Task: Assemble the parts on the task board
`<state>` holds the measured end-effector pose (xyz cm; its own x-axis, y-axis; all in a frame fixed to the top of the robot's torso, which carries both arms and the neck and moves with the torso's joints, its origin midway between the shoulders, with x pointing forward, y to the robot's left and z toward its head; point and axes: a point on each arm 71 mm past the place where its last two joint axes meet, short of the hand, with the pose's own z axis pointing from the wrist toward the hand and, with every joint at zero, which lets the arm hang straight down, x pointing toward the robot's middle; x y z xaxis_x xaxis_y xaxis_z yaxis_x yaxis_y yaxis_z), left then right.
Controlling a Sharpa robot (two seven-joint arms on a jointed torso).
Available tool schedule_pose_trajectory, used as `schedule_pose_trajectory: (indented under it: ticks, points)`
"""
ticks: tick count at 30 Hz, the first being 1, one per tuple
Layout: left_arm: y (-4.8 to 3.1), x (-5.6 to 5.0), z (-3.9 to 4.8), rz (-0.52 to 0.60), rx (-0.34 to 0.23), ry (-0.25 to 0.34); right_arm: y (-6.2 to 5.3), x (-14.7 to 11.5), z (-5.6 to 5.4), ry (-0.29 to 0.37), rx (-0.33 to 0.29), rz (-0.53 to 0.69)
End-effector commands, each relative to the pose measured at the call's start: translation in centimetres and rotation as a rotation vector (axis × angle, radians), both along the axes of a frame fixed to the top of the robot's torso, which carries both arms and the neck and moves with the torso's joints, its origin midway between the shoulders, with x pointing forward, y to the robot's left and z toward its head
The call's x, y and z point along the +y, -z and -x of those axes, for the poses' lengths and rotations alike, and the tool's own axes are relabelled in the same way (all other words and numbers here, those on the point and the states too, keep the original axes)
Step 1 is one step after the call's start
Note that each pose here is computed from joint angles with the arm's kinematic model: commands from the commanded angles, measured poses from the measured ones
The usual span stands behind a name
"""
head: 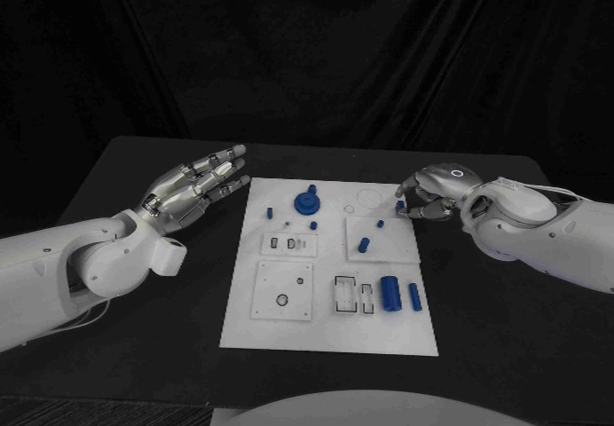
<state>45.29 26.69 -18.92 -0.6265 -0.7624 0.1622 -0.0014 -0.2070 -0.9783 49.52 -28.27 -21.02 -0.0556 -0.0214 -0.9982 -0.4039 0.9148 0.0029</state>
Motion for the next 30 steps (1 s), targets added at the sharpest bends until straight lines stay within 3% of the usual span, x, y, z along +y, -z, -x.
schedule_pose_trajectory:
  ticks: [1,30]
  points:
    - [-0.02,-0.13,0.09,0.013,-0.002,0.013,0.31,-0.16,-0.03,0.021,0.015,0.012]
    - [0.13,-0.21,0.23,0.011,0.012,0.029,0.48,-0.22,-0.34,0.039,0.004,0.010]
